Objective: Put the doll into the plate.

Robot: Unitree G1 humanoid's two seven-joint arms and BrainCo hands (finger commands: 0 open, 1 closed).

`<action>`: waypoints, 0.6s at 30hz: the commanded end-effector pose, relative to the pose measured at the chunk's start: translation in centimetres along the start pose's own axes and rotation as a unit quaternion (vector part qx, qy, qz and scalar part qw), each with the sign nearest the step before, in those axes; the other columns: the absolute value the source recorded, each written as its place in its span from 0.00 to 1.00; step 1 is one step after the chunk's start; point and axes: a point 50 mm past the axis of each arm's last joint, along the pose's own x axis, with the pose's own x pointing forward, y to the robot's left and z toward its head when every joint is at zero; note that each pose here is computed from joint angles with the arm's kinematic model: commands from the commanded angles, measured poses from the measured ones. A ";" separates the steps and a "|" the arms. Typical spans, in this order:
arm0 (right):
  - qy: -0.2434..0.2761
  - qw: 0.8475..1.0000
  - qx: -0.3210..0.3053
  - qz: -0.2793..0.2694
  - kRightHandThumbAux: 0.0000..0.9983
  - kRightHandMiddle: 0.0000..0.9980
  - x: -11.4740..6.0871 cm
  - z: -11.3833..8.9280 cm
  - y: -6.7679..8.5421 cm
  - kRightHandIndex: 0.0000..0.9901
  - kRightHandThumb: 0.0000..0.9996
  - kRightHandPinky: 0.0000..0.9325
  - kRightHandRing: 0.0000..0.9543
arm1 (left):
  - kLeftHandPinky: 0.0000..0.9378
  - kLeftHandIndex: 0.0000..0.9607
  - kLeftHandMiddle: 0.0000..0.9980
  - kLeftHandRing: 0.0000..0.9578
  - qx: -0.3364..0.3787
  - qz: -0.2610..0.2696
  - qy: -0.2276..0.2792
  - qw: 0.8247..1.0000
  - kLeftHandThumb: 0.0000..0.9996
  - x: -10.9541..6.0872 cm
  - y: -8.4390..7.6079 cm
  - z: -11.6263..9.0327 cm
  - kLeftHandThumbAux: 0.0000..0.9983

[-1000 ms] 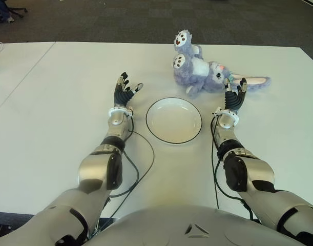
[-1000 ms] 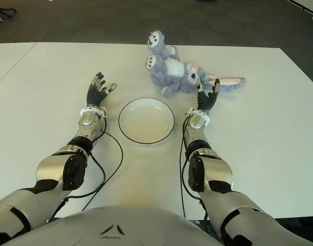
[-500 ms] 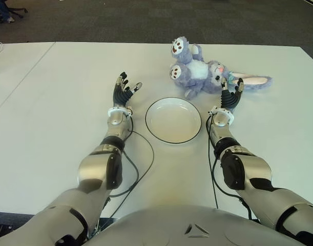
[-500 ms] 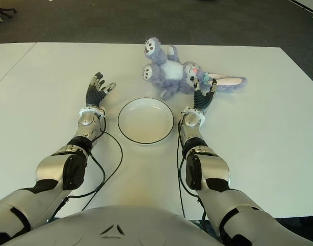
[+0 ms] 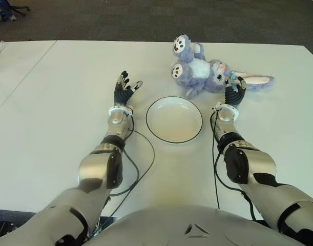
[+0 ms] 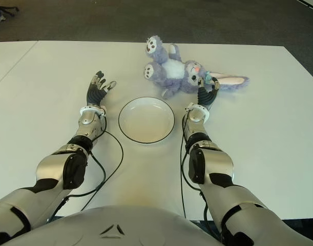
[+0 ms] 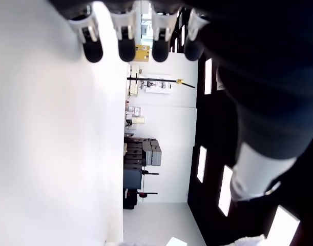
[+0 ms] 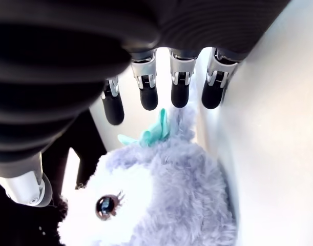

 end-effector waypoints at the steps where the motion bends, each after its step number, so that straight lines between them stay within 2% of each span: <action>1: 0.005 1.000 -0.004 -0.023 0.57 0.00 2.2 1.5 -1.5 0.16 0.38 0.00 0.00 | 0.03 0.00 0.01 0.01 0.002 0.020 0.214 0.977 0.04 -6.1 0.7 -9.2 0.73; 3: 0.000 1.000 -0.008 -0.024 0.57 0.00 2.6 1.8 -1.9 0.16 0.39 0.00 0.00 | 0.04 0.00 0.01 0.01 -0.001 0.021 0.214 0.977 0.04 -6.0 0.5 -9.1 0.73; 7: -0.017 0.996 -0.079 -0.029 0.61 0.00 4.2 2.7 -3.8 0.13 0.45 0.00 0.00 | 0.04 0.00 0.01 0.01 -0.013 0.025 0.222 0.975 0.04 -6.1 0.5 -9.3 0.73; 14: -0.043 0.988 -0.145 -0.031 0.68 0.00 5.2 3.5 -5.5 0.05 0.51 0.00 0.00 | 0.03 0.00 0.00 0.01 -0.028 0.022 0.218 0.975 0.02 -6.1 0.3 -9.3 0.73; 18: -0.059 0.986 -0.156 -0.028 0.69 0.00 5.8 4.1 -6.4 0.05 0.54 0.00 0.00 | 0.02 0.00 0.00 0.00 -0.039 0.020 0.216 0.975 0.02 -6.1 0.1 -9.3 0.70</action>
